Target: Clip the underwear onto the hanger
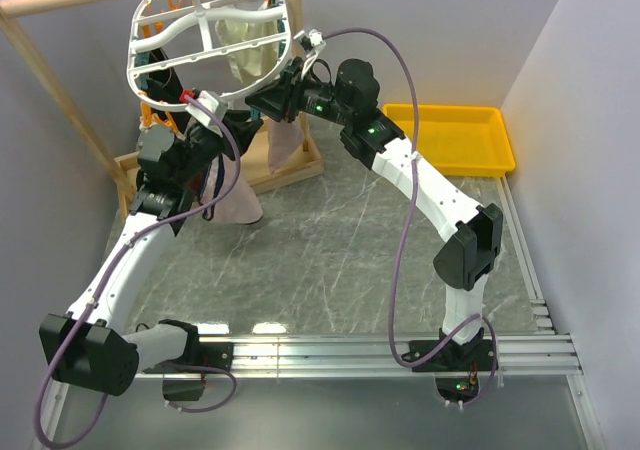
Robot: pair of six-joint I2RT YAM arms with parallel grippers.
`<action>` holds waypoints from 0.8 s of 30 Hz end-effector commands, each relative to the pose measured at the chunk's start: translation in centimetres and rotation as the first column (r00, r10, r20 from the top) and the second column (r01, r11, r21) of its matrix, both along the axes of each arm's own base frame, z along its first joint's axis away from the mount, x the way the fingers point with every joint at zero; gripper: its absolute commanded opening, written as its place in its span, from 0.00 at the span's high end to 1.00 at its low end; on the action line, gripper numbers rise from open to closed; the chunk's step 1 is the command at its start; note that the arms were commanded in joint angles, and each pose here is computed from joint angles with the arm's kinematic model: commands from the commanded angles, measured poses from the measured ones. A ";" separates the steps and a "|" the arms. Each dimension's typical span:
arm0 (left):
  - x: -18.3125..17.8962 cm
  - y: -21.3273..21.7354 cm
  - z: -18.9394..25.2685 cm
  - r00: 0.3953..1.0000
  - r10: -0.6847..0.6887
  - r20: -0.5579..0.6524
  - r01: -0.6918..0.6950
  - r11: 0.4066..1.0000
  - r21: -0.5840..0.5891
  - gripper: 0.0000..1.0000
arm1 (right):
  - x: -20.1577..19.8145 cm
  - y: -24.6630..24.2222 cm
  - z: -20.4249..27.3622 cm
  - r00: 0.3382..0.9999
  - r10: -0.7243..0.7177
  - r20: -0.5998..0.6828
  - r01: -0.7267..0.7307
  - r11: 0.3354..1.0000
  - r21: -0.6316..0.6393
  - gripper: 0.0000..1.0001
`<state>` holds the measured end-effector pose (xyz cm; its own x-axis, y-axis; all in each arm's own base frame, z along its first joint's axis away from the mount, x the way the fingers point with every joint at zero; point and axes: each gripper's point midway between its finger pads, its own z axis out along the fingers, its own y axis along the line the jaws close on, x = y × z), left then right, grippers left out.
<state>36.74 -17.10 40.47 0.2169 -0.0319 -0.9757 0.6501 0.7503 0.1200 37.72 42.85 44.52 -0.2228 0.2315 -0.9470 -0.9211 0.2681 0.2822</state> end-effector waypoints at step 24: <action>1.6 -1.1 4.3 0.997 0.027 0.068 -0.021 0.996 -0.090 0.87 | -0.1 -1.1 3.5 0.997 -0.081 -0.019 0.082 0.992 0.097 0.97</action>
